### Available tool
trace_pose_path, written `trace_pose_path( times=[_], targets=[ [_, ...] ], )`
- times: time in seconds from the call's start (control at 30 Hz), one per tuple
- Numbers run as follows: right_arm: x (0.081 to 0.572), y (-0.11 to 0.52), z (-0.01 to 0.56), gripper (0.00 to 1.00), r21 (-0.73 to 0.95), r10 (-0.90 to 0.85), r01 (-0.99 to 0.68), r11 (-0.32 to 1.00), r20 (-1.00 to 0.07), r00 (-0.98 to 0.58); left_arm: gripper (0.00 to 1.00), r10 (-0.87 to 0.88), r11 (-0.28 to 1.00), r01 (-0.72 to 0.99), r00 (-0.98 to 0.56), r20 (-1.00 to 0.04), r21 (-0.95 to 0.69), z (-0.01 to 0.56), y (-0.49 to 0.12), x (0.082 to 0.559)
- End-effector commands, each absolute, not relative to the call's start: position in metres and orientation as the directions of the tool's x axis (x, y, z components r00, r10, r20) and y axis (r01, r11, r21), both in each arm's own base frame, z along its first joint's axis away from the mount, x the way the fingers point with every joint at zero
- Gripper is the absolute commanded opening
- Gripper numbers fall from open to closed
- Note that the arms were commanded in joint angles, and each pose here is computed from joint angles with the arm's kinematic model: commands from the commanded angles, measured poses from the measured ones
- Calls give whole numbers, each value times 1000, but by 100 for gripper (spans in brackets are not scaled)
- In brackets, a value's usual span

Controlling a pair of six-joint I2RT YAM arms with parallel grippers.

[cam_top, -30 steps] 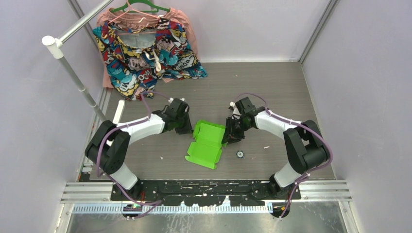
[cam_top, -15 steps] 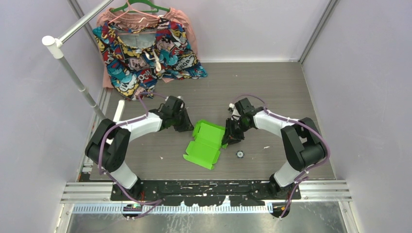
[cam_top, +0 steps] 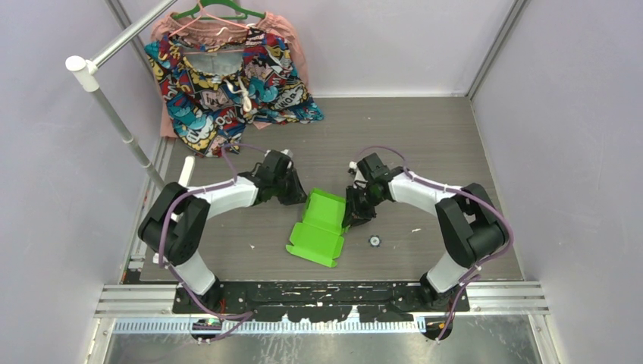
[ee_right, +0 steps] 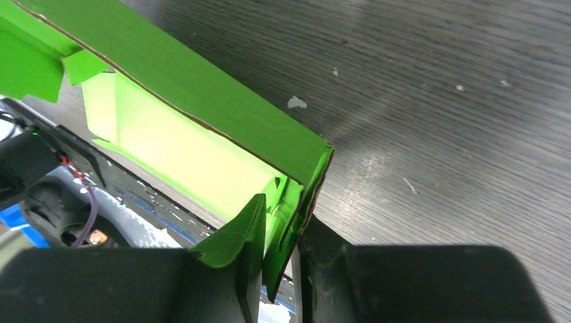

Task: Fold the paper box
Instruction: Fold the paper box at the center of the board.

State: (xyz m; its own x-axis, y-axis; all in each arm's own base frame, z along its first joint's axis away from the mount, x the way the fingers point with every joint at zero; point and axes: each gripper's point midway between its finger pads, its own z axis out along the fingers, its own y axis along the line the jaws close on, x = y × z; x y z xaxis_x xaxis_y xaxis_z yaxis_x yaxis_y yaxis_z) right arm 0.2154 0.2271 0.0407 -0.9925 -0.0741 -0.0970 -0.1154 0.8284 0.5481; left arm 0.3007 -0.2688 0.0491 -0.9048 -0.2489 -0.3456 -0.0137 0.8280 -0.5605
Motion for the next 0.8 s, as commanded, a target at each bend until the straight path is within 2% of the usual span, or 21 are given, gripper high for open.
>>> trace_pose_path(
  times=[0.0, 0.13, 0.33, 0.47, 0.57, 0.63, 0.7, 0.77],
  targets=[
    [226, 239, 60, 24, 492, -104, -213, 844, -239, -965, 8, -267, 786, 38, -880, -394, -618, 56, -283, 309],
    [227, 233, 54, 22, 356, -140, -256, 899, -320, -937, 8, -274, 774, 45, -875, -398, -631, 50, -283, 307],
    [237, 222, 59, 24, 260, -99, -219, 940, -407, -908, 7, -274, 784, 36, -875, -398, -620, 46, -279, 303],
    [246, 213, 80, 37, 200, -85, -204, 958, -481, -873, 6, -280, 786, 39, -867, -412, -617, 44, -277, 303],
    [248, 207, 96, 57, 191, -82, -213, 958, -530, -844, 6, -290, 772, 56, -855, -430, -633, 45, -277, 304],
    [247, 206, 106, 75, 199, -84, -231, 952, -556, -827, 6, -298, 761, 60, -852, -431, -646, 45, -279, 304],
    [247, 205, 120, 81, 206, -84, -248, 947, -585, -807, 6, -298, 760, 60, -852, -430, -647, 44, -279, 304],
    [249, 203, 138, 91, 209, -78, -262, 942, -621, -780, 6, -296, 758, 66, -852, -431, -649, 44, -280, 304]
  ],
)
